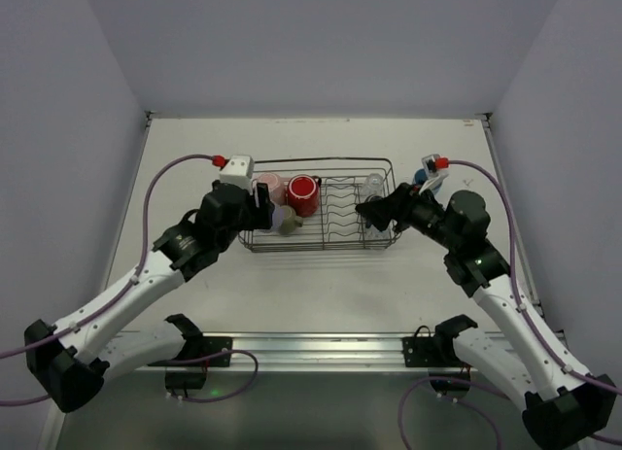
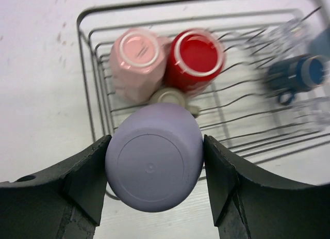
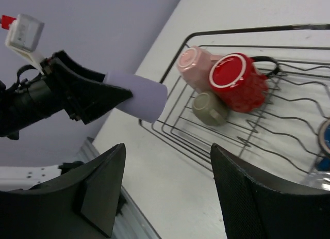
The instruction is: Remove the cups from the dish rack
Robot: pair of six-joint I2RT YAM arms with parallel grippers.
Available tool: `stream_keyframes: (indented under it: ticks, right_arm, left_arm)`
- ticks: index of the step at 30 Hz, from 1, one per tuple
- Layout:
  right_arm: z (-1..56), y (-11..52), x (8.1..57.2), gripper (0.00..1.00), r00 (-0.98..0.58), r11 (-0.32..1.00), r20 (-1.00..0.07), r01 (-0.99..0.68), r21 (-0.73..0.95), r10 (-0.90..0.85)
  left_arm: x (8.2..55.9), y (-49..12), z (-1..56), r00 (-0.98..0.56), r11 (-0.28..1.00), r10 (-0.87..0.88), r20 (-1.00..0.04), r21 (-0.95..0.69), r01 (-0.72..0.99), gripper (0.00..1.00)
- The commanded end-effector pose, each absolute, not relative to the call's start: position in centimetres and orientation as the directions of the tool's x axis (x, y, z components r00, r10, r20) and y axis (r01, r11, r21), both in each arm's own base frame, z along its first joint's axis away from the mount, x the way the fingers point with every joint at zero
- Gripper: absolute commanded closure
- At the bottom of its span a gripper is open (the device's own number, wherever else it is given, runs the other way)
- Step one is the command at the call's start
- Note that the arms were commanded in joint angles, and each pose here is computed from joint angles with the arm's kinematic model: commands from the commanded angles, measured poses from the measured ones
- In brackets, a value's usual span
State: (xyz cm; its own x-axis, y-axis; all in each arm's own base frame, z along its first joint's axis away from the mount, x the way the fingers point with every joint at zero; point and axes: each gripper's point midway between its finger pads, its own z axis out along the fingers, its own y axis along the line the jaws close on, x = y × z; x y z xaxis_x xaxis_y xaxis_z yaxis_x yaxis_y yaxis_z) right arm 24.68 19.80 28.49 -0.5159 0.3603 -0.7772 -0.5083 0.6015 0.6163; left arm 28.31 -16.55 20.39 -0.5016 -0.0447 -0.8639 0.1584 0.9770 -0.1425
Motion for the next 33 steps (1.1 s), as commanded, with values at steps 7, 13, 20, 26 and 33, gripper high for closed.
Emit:
stream_keyframes:
  ticks: [7, 13, 20, 26, 33]
  right_arm:
    - [34.0, 26.3, 19.5, 0.25, -0.546, 0.211, -0.722, -0.716, 0.665, 0.425]
    - [34.4, 28.4, 18.2, 0.23, -0.563, 0.156, -0.717, -0.732, 0.664, 0.412]
    - [36.1, 29.3, 17.9, 0.29, -0.561, 0.090, -0.697, -0.747, 0.659, 0.446]
    - [38.3, 29.4, 18.0, 0.51, -0.562, -0.017, -0.631, -0.754, 0.657, 0.535]
    - [38.3, 27.4, 20.1, 1.00, -0.458, 0.206, -0.682, -0.724, 0.658, 0.570]
  left_arm:
    - [23.5, -23.5, 33.3, -0.412, 0.613, -0.413, -0.812, -0.583, 0.533, 0.81]
    - [21.5, -25.0, 35.7, -0.441, 0.410, -0.520, -0.731, -0.667, 0.622, 0.82]
    - [20.1, -26.3, 36.5, -0.492, 0.267, -0.543, -0.680, -0.696, 0.667, 0.82]
    - [19.7, -26.8, 35.3, -0.523, 0.234, -0.532, -0.666, -0.709, 0.665, 0.70]
    - [20.1, -24.5, 35.2, -0.438, 0.432, -0.466, -0.768, -0.630, 0.645, 0.01]
